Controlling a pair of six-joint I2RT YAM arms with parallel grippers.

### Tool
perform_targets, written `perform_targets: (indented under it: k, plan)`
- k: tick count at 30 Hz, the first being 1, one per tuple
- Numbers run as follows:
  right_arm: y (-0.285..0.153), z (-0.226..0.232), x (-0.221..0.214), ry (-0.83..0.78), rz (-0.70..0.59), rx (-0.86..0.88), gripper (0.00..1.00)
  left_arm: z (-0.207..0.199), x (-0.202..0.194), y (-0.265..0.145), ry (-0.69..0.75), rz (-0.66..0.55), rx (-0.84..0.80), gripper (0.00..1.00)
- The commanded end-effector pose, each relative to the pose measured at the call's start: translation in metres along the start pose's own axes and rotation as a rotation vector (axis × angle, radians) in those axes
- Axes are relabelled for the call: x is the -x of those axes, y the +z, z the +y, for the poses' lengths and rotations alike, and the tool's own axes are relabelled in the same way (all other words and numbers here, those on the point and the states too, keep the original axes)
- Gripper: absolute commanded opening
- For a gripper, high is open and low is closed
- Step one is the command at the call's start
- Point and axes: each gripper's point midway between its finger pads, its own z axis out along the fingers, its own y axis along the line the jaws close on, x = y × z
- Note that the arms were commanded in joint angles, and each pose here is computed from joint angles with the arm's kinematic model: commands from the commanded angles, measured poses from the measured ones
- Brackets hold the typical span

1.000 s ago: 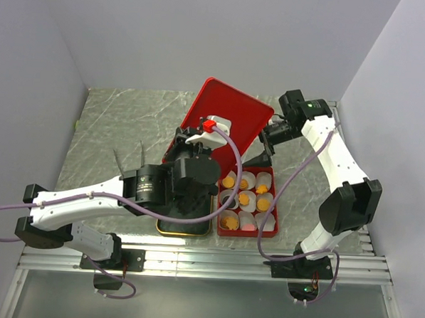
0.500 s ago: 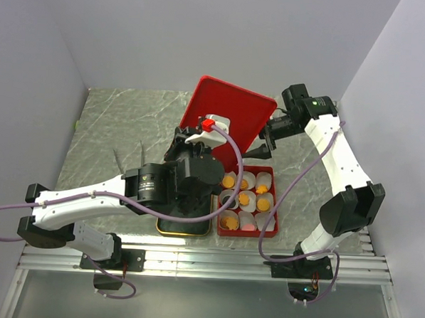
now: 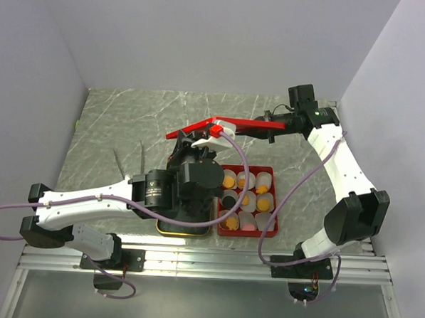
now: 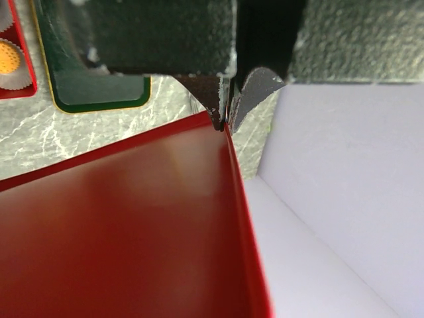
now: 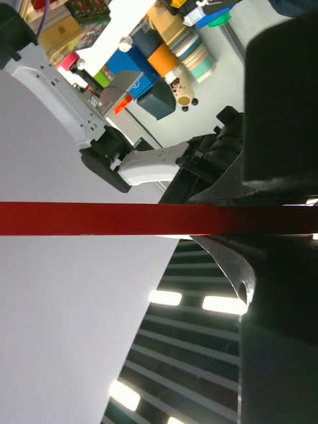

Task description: Pack the cookies

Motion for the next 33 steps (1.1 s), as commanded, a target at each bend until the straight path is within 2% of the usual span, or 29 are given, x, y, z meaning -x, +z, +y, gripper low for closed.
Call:
perform_targets:
  k: [1, 5, 6, 7, 9, 13, 15, 16, 19, 20, 21, 23, 24, 26, 27, 28, 30, 31, 33]
  plan:
    - [-0.003, 0.010, -0.035, -0.187, 0.063, 0.057, 0.02, 0.020, 0.001, -0.006, -0.092, 0.047, 0.099, 0.00]
    - [-0.015, 0.019, -0.014, -0.183, 0.000, 0.120, 0.00, 0.018, 0.001, -0.013, -0.046, 0.046, 0.075, 0.02]
    - [-0.018, 0.023, -0.008, -0.203, -0.020, 0.140, 0.00, 0.015, -0.002, -0.015, -0.022, 0.045, 0.067, 0.08]
    - [-0.027, 0.028, 0.000, -0.199, -0.049, 0.166, 0.00, 0.013, 0.000, -0.019, -0.073, 0.046, 0.047, 0.11]
    - [-0.036, 0.031, 0.014, -0.212, -0.084, 0.198, 0.00, 0.007, -0.001, -0.026, 0.005, 0.042, 0.017, 0.18]
    - [-0.068, 0.039, 0.050, -0.207, -0.201, 0.289, 0.00, -0.007, 0.005, -0.039, 0.057, 0.020, -0.022, 0.27]
    - [-0.107, 0.048, 0.071, -0.201, -0.305, 0.373, 0.00, -0.012, 0.009, -0.045, 0.070, 0.013, -0.044, 0.29]
    - [-0.108, 0.049, 0.070, -0.205, -0.317, 0.377, 0.00, -0.014, 0.010, -0.047, 0.065, 0.012, -0.053, 0.29]
    - [-0.146, 0.060, 0.077, -0.223, -0.432, 0.463, 0.00, -0.020, 0.013, -0.053, 0.076, 0.011, -0.083, 0.32]
    - [-0.161, 0.060, 0.078, -0.225, -0.464, 0.492, 0.00, -0.019, 0.014, -0.055, 0.127, 0.010, -0.093, 0.32]
    - [-0.164, 0.060, 0.077, -0.232, -0.473, 0.502, 0.00, -0.025, 0.016, -0.060, 0.074, 0.008, -0.120, 0.35]
    - [-0.170, 0.058, 0.078, -0.247, -0.493, 0.505, 0.00, -0.026, 0.018, -0.062, 0.143, -0.001, -0.144, 0.38]
    - [-0.172, 0.049, 0.083, -0.240, -0.522, 0.479, 0.00, -0.032, 0.019, -0.066, 0.087, 0.005, -0.164, 0.42]
    - [-0.177, 0.047, 0.083, -0.265, -0.580, 0.454, 0.00, -0.031, 0.024, -0.067, 0.123, 0.004, -0.178, 0.38]
    - [-0.175, 0.038, 0.085, -0.255, -0.594, 0.427, 0.00, -0.036, 0.025, -0.070, 0.137, 0.002, -0.186, 0.32]
    - [-0.176, 0.036, 0.085, -0.262, -0.608, 0.419, 0.00, -0.036, 0.026, -0.071, 0.106, 0.003, -0.198, 0.32]
    - [-0.176, 0.028, 0.086, -0.291, -0.674, 0.384, 0.00, -0.034, 0.029, -0.071, 0.097, 0.016, -0.201, 0.44]
    - [-0.177, 0.027, 0.085, -0.317, -0.708, 0.365, 0.00, -0.033, 0.032, -0.072, 0.080, 0.019, -0.199, 0.60]
    - [-0.178, 0.013, 0.089, -0.327, -0.772, 0.299, 0.00, -0.033, 0.036, -0.073, 0.081, 0.016, -0.197, 0.76]
